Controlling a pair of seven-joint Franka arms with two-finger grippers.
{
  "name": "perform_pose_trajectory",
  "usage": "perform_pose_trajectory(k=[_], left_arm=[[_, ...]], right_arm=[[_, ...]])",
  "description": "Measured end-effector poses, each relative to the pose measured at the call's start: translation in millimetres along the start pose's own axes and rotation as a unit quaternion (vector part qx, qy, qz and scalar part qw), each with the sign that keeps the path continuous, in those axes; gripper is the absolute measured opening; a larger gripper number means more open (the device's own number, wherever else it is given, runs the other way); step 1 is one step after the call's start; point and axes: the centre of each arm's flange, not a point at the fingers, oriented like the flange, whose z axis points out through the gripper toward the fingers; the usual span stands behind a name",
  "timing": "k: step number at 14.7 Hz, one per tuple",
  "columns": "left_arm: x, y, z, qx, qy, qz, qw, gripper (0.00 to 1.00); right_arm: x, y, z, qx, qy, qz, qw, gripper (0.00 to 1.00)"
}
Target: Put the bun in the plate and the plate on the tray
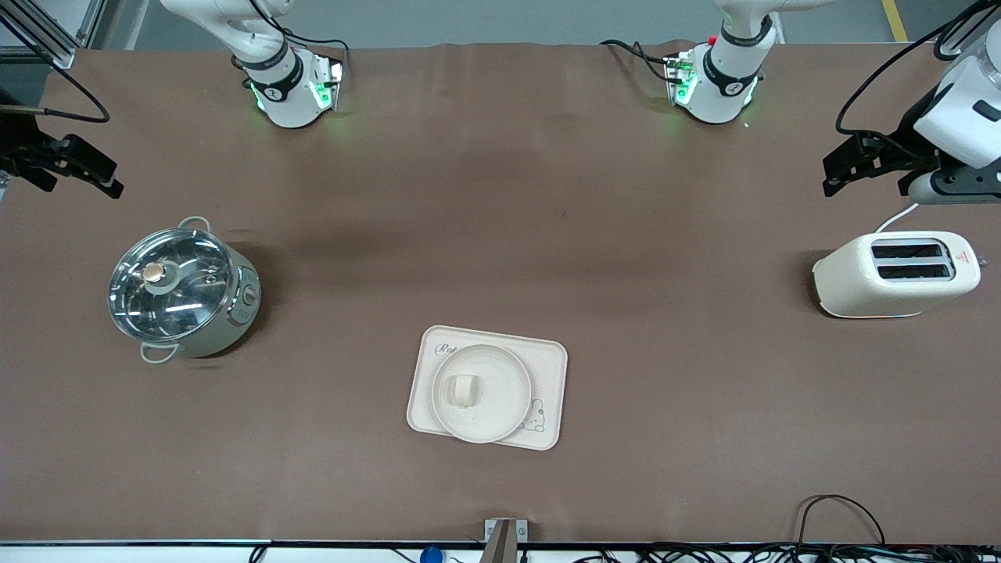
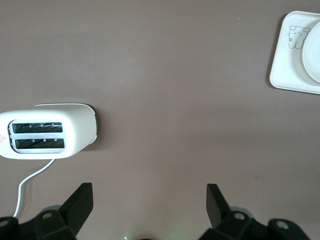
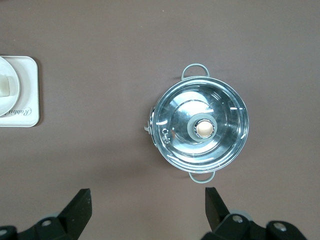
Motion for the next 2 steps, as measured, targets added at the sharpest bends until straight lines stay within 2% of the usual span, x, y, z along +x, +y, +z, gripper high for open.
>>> perform_pose_trajectory(k=[2], left_arm=[[0.0,0.0,0.0,0.0,0.0,0.0,1.0,1.0]], right_arm=[[-0.9,-6.2,-1.4,0.0,0.001,-0.006,1.0,1.0]])
